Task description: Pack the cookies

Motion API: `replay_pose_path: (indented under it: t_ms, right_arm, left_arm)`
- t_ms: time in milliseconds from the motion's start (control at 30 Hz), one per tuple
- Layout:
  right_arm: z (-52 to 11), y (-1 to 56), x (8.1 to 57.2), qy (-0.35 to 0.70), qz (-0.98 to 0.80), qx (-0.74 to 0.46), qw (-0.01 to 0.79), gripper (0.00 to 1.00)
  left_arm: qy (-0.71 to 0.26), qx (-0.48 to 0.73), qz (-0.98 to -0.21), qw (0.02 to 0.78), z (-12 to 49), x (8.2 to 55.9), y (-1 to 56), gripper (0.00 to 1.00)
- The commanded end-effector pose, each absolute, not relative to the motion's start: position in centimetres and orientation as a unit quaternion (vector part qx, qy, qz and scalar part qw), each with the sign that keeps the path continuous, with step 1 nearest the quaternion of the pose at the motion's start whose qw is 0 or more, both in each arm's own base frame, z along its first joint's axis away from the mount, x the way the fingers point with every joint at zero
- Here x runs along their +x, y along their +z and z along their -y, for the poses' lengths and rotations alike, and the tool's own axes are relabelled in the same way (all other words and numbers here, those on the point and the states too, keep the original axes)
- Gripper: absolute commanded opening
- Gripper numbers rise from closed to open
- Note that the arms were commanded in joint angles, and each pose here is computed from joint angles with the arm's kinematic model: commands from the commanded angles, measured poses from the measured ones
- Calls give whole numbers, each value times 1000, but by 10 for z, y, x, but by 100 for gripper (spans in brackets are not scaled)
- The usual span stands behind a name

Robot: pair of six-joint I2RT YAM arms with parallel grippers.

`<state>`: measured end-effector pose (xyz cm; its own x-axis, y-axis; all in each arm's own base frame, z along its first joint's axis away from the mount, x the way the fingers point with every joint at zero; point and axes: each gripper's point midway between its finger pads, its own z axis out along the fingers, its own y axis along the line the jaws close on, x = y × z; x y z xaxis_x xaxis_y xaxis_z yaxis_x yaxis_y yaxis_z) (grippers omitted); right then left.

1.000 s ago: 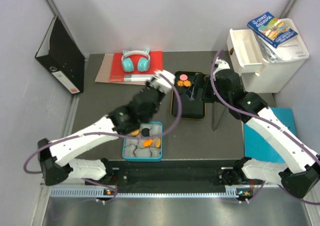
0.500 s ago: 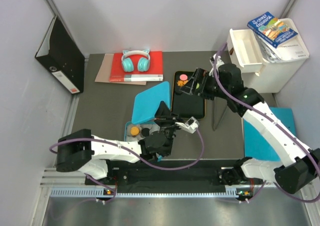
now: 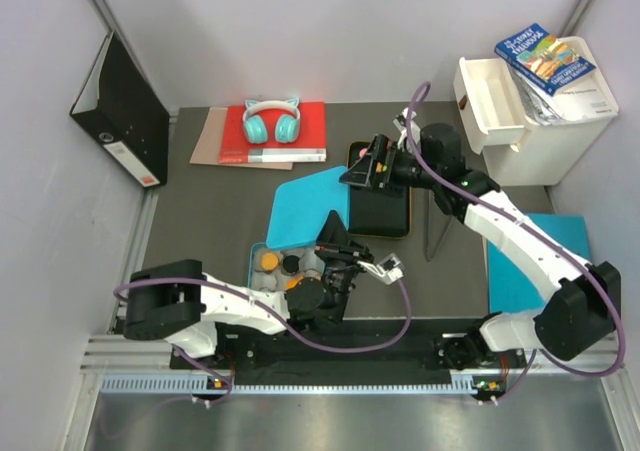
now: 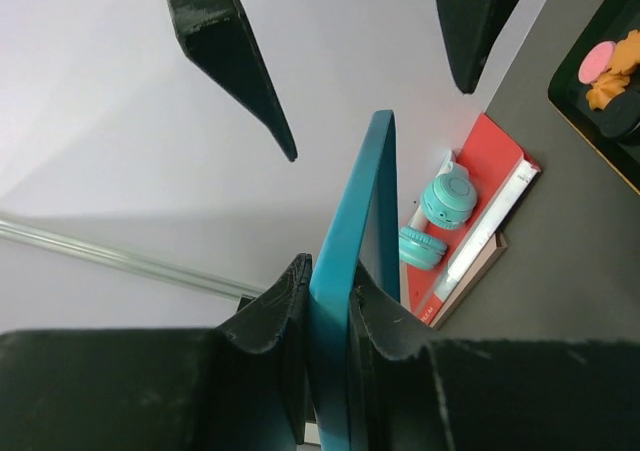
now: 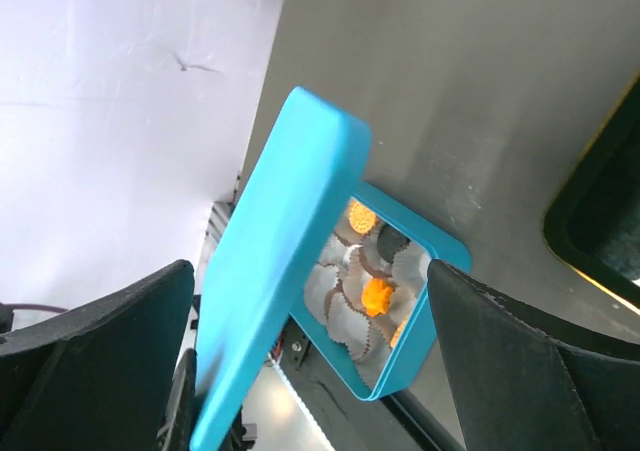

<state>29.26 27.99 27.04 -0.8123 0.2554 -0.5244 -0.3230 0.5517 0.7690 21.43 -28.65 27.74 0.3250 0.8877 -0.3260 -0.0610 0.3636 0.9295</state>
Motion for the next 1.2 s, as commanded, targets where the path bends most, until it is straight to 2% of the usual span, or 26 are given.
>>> replay_pose_path:
  t_ms: [0, 200, 333, 500, 667, 700, 833, 933, 1033, 1100, 1167]
  right_arm:
    - [-295, 288, 301, 515, -799, -42, 307, 98]
    - [-301, 258, 303, 513, -814, -37, 271, 84]
    - [-299, 250, 309, 502, -820, -26, 273, 68]
    - [-290, 240, 315, 464, -838, -14, 285, 54]
    - [-285, 232, 316, 444, -849, -9, 286, 29]
    - [-285, 233, 316, 445, -849, -10, 286, 20]
    - [-286, 238, 314, 451, -845, -15, 288, 4]
    - [-287, 251, 314, 460, -835, -22, 300, 0]
    - [-287, 268, 314, 467, -826, -27, 315, 0]
    - [-287, 283, 315, 472, -817, -34, 329, 0]
    - [-284, 296, 315, 478, -809, -35, 340, 0]
  left_arm:
    - [328, 414, -464, 711, 289, 211, 292, 0]
    - [327, 413, -462, 714, 293, 209, 291, 0]
    - [329, 412, -462, 713, 294, 209, 291, 0]
    - [330, 409, -461, 715, 294, 209, 293, 0]
    - [329, 403, -463, 717, 293, 209, 296, 0]
    - [330, 402, -465, 717, 293, 209, 296, 0]
    - [328, 382, -483, 716, 288, 210, 299, 0]
    - [326, 354, -504, 717, 284, 211, 305, 10]
    - [327, 339, -508, 721, 281, 211, 308, 29]
    - [326, 327, -516, 721, 277, 212, 309, 47]
    - [327, 317, -526, 718, 274, 213, 309, 59]
